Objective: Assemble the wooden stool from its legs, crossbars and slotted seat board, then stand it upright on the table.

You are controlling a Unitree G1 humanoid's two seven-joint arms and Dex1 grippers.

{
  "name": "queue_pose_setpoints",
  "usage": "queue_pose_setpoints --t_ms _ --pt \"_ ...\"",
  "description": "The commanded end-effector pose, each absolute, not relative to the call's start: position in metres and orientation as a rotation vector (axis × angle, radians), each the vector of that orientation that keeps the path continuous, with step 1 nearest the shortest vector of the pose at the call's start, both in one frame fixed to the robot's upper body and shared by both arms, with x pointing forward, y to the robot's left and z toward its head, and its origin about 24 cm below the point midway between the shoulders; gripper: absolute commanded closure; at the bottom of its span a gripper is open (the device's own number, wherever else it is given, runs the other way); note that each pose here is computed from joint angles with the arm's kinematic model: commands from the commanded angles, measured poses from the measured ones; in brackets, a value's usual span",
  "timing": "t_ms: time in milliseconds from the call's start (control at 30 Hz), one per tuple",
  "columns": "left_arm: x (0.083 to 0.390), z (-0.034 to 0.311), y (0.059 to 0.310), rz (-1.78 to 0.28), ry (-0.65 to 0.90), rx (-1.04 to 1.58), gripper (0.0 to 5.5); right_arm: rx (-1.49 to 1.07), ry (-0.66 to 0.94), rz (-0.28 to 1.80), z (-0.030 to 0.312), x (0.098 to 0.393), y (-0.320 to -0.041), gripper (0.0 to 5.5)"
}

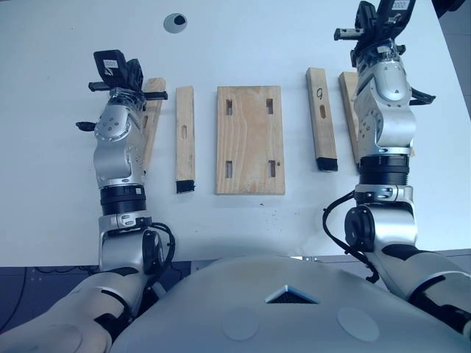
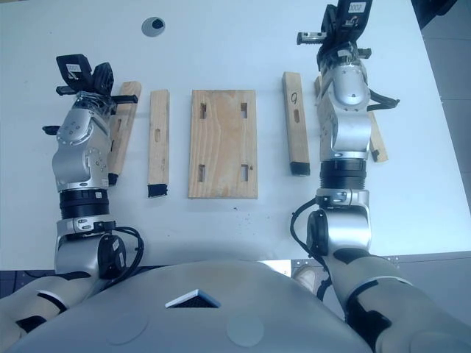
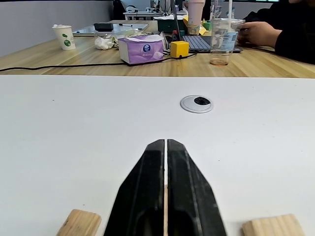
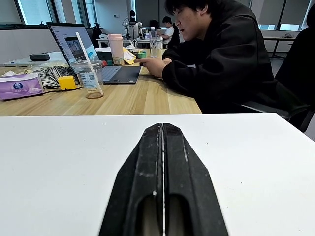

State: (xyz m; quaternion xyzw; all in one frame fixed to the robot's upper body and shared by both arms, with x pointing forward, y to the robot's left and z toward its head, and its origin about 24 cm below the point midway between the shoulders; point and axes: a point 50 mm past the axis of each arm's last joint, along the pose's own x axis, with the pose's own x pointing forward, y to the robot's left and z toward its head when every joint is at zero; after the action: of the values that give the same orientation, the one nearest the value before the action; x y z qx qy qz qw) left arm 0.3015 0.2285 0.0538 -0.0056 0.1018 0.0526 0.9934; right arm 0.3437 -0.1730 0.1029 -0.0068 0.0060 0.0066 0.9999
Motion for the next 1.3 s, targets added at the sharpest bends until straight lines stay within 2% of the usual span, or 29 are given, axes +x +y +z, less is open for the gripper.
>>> queue_pose_setpoints --t_ms 33,233,433,733,867,1033,1167,1300 --pt "0.305 0.055 0.228 0.089 0.207 -0.001 5.46 -0.028 -0.005 0.005 0.107 0.346 -0.176 5.5" --pt "0.296 0.051 0.238 0.126 0.214 -0.015 5.46 -0.046 -0.001 0.025 0.108 0.346 -0.178 5.5" --pt "0.289 0.056 0.237 0.057 0.239 0.007 5.46 -0.025 0.025 -0.005 0.1 0.34 -0.184 5.5" --pt "0.244 0.074 0.288 -0.06 0.469 0.103 4.21 -0.03 0.056 -0.059 0.086 0.321 -0.192 5.5" --pt "0.233 0.055 0.298 -0.092 0.558 -0.031 3.56 -0.041 0.043 -0.048 0.091 0.326 -0.19 5.5" --pt "0.227 0.04 0.312 -0.074 0.594 0.057 2.82 -0.032 0.034 -0.059 0.093 0.328 -0.194 5.5" --pt "0.229 0.042 0.317 -0.095 0.574 0.083 2.76 -0.032 0.037 -0.058 0.091 0.328 -0.192 5.5" --pt "0.221 0.027 0.325 -0.105 0.66 0.075 2.76 -0.029 0.037 -0.055 0.091 0.329 -0.191 5.5"
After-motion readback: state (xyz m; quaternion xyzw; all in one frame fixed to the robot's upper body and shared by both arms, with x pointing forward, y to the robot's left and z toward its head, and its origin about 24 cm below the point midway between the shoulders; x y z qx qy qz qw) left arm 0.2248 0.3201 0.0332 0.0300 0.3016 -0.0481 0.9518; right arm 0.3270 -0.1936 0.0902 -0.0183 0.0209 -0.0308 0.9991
